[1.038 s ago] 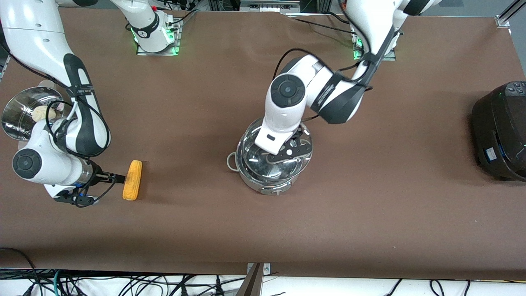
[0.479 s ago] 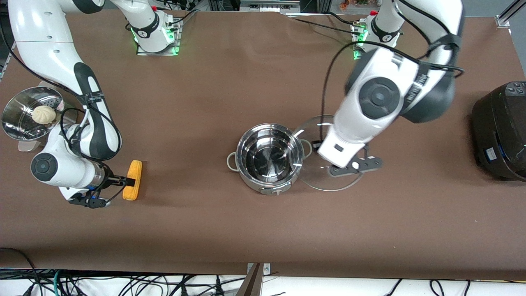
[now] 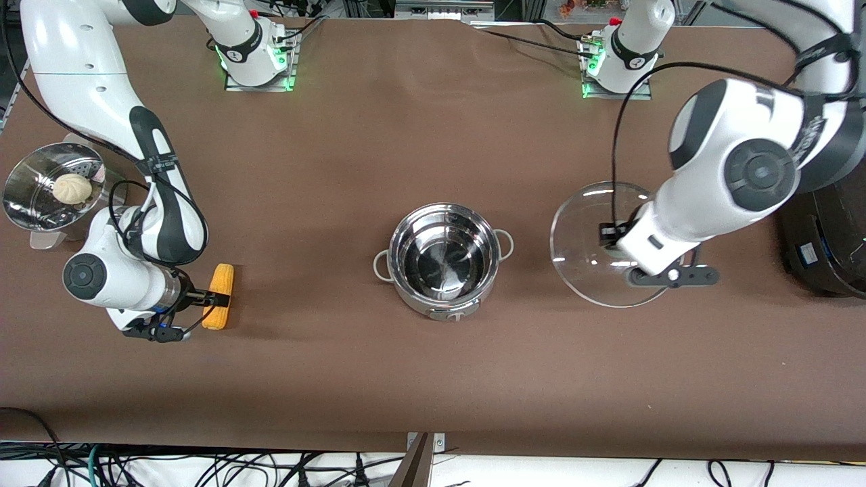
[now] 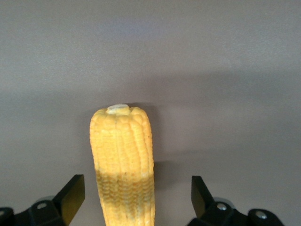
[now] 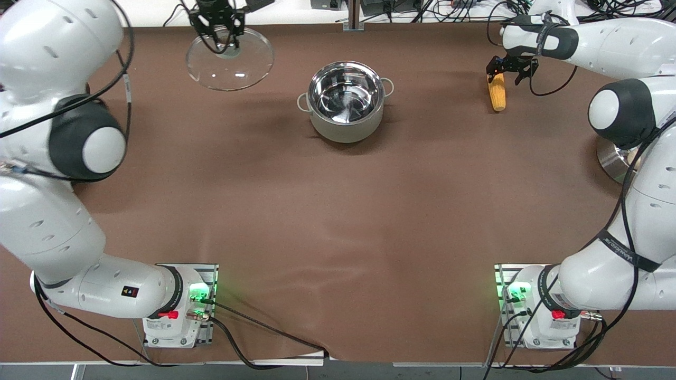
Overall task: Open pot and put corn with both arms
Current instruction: 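Lift the glass lid with the left gripper while the right gripper grasps the corn, then set the lid down with the left gripper while the right gripper lifts the corn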
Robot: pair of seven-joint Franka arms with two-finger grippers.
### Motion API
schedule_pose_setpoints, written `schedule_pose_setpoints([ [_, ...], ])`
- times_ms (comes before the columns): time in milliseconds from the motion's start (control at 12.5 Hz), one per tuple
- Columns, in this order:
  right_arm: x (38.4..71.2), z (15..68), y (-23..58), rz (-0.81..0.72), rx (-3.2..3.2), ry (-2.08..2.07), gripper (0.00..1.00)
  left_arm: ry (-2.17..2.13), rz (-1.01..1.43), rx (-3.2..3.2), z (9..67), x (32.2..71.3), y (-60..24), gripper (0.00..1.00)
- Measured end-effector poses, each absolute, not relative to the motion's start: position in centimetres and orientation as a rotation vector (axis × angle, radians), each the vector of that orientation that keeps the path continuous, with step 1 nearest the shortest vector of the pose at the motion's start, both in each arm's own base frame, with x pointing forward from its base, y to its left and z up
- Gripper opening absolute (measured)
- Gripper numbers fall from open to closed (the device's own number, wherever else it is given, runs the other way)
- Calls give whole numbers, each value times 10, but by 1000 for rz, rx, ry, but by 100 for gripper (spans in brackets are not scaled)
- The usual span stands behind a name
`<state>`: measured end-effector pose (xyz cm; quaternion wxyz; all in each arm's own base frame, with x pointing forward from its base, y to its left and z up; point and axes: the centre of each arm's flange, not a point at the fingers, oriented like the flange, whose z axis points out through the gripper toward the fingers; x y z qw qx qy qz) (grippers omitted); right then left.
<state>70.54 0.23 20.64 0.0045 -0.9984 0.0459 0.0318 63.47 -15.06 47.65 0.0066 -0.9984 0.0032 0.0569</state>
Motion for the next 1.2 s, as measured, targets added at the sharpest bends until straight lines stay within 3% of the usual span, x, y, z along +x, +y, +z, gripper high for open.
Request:
schedule_pose_setpoints([
  [160, 705, 198, 3, 106, -3127, 141, 95, 91, 123, -3133, 449, 617, -91, 50],
  [239, 704, 193, 6, 114, -3125, 131, 74, 107, 122, -3136, 418, 603, -43, 50],
  [399, 704, 193, 8, 116, -3125, 96, 52, 89, 135, -3141, 383, 591, -14, 50],
  [479, 704, 194, 8, 116, -3124, 87, 46, 82, 128, -3142, 366, 586, -10, 50],
  [798, 705, 210, 18, 149, -3117, 59, 45, 67, 80, -3152, 282, 558, -5, 50],
  [1038, 707, 257, 20, 137, -3118, 45, 32, 40, 102, -3163, 234, 556, 3, 50],
  [1197, 706, 297, 20, 116, -3118, 10, 31, 32, 118, -3168, 212, 556, 4, 50],
])
